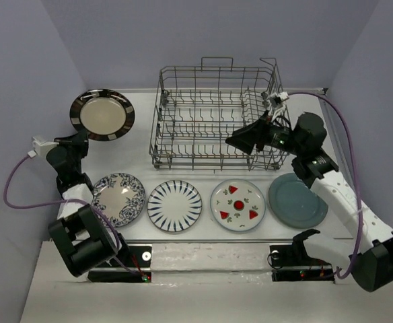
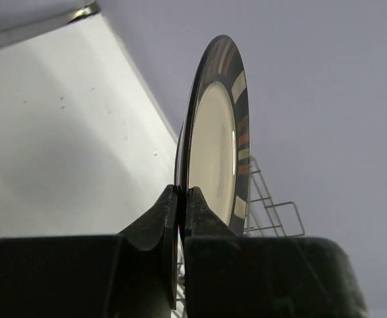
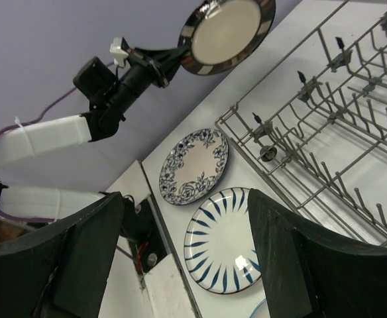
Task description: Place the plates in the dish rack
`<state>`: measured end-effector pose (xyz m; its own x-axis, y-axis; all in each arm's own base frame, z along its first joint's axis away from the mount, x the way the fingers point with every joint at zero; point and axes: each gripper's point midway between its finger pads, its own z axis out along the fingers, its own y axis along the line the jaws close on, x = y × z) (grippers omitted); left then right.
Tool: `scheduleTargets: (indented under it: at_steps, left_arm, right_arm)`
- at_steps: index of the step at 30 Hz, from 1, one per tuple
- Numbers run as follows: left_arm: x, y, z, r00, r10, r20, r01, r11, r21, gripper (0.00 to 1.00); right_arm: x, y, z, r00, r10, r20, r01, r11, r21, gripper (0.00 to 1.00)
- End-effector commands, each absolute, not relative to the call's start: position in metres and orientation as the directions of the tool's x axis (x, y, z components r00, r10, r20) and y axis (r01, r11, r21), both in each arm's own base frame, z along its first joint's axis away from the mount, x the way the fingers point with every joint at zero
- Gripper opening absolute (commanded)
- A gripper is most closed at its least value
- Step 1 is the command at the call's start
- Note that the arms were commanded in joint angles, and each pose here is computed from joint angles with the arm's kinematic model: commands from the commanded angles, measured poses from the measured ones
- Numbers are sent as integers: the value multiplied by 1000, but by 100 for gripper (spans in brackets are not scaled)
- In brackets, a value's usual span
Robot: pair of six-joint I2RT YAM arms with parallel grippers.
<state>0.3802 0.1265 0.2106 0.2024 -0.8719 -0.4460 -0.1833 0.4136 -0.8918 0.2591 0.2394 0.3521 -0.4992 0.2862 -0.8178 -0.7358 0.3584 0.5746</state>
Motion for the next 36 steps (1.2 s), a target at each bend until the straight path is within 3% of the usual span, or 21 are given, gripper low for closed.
scheduleTargets:
  at_steps: [1, 3, 9, 20, 25, 30, 33, 34, 35, 36]
  left_arm:
    - [362, 108, 343, 355, -821, -448, 168, 527, -833, 6]
    - [349, 91, 366, 341, -839, -424, 255, 517, -817, 6]
    - [314, 32, 416, 267, -836, -479, 423, 548, -721, 6]
    - [287, -79, 398, -119, -819, -562, 619, 381, -687, 6]
    - [276, -105, 396, -200, -774, -601, 671, 339, -660, 6]
    - [275, -115, 386, -246, -755, -608, 677, 315, -665, 6]
    - [273, -117, 379, -263, -743, -616, 677, 313, -666, 6]
    - [272, -118, 378, -264, -739, -620, 679, 314, -664, 6]
    - [271, -118, 377, -265, -737, -622, 678, 316, -664, 6]
    - [271, -119, 376, -265, -732, -628, 676, 323, -662, 7]
  right_arm:
    - [273, 262, 390, -395, 277, -876, -804, 357, 476, 82]
    - [283, 273, 399, -387, 252, -887, -814, 359, 457, 84]
    - [318, 297, 399, -404, 216, -889, -799, 390, 458, 85]
    - [352, 333, 359, -468, 110, -877, -813, 335, 476, 90]
    - [355, 332, 347, -484, 114, -868, -797, 351, 491, 89]
    - [336, 338, 354, -491, 125, -862, -832, 227, 507, 85]
    - [326, 341, 352, -532, 123, -838, -822, 165, 546, 57]
    - [325, 342, 354, -539, 130, -832, -818, 153, 554, 25]
    - [324, 341, 355, -544, 133, -829, -815, 154, 559, 10]
    - [325, 341, 356, -544, 141, -827, -812, 160, 561, 7]
